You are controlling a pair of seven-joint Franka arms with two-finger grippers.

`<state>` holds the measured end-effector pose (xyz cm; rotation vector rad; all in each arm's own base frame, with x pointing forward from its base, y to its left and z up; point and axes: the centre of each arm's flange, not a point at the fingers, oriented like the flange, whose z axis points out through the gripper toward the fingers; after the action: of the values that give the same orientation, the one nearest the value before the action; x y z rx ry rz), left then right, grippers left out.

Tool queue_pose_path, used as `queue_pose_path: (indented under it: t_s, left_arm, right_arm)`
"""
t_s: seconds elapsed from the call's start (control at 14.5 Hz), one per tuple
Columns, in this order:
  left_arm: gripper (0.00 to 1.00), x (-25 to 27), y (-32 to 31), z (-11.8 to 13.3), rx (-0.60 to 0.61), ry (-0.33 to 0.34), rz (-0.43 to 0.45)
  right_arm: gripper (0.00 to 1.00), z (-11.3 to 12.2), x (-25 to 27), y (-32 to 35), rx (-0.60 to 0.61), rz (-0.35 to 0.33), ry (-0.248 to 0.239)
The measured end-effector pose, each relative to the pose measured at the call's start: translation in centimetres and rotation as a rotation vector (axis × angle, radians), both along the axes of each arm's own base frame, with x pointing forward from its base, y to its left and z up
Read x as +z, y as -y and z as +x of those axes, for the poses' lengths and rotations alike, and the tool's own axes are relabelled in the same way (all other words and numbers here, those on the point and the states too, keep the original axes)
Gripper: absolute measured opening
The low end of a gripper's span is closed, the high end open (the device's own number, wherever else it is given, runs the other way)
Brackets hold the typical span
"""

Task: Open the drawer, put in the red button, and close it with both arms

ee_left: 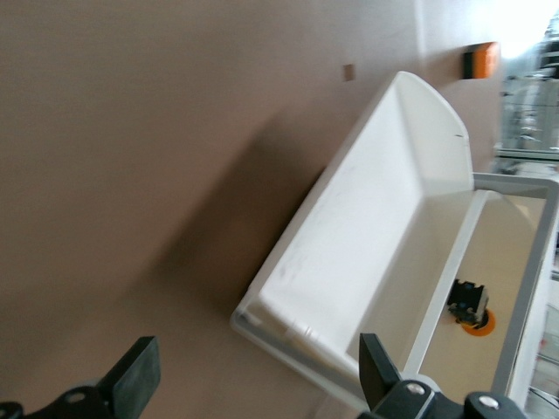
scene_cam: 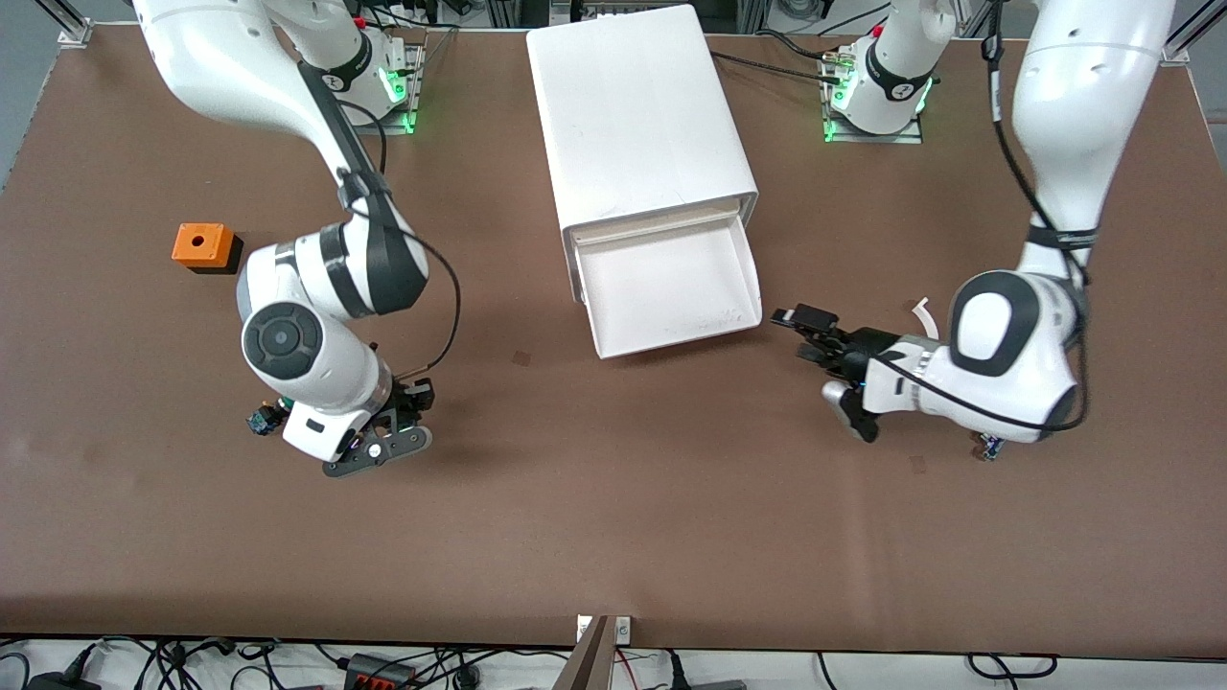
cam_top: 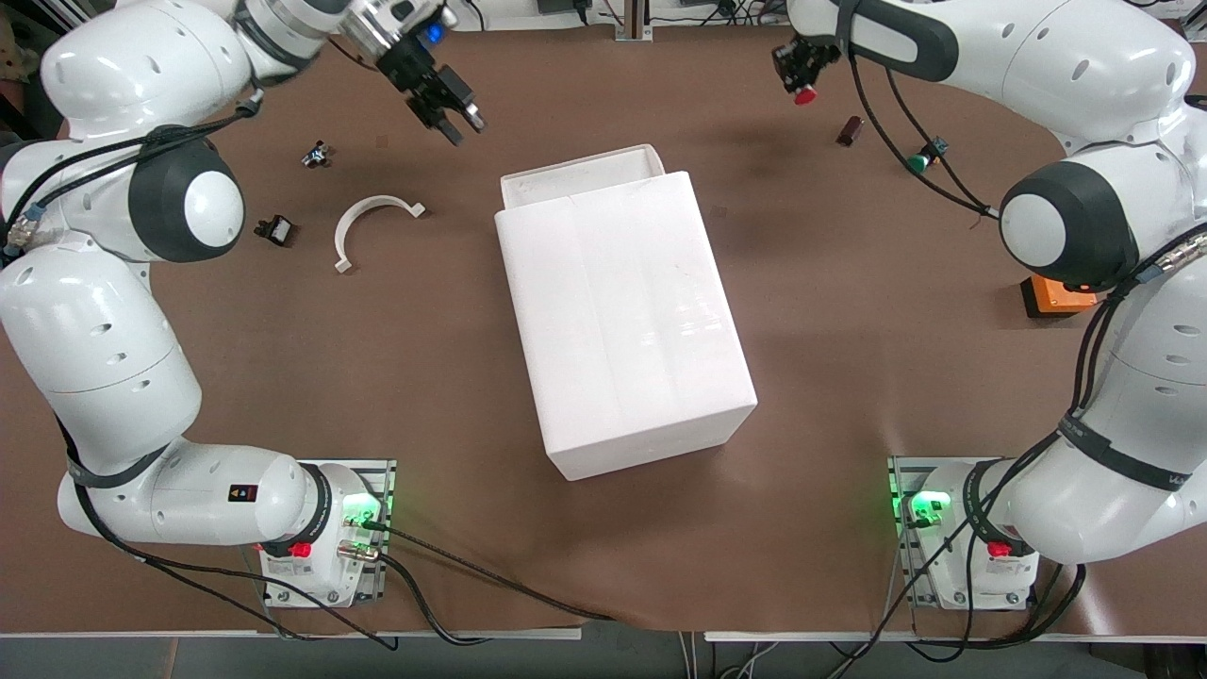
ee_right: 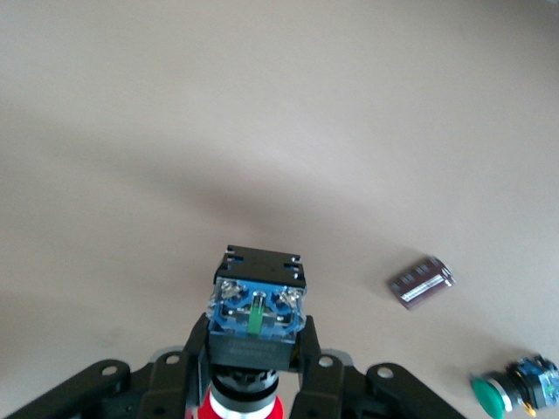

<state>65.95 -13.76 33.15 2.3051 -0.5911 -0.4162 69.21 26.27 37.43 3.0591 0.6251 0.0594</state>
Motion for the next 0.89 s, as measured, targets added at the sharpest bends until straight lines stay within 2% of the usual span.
queue_pose_path:
  t_s: [0.14, 0.34, 0.48, 0.62, 0.83, 0.89]
  left_arm:
    - [1.00, 2.6, -2.8, 0.9, -0.013, 0.027, 0.141]
    - [1.00, 4.1, -4.9, 1.5, -0.078, 0.090, 0.344]
    - [1.00, 5.8, -6.3, 2.0, -0.139, 0.158, 0.520]
    - [1.00, 9.0, -7.7, 2.7, -0.158, 0.238, 0.657]
    - [1.00, 10.6, -9.2, 4.8, -0.097, 0.382, 0.696]
    - [1.00, 10.2, -9.8, 5.4, -0.067, 0.404, 0.703]
  right_arm:
    - [0.41, -1.2, 2.8, -4.2, 0.059, 0.030, 0.019]
    - [0.41, -4.9, 5.4, -11.7, 0.127, 0.051, 0.044]
    - [0.41, -7.9, 6.3, -16.1, 0.084, 0.063, 0.045]
    - [0.41, -10.3, 6.8, -19.4, 0.026, 0.077, 0.049]
    - [0.41, -12.6, 7.1, -22.3, -0.035, 0.089, 0.047]
    - [0.41, -13.4, 6.9, -23.3, -0.041, 0.091, 0.042]
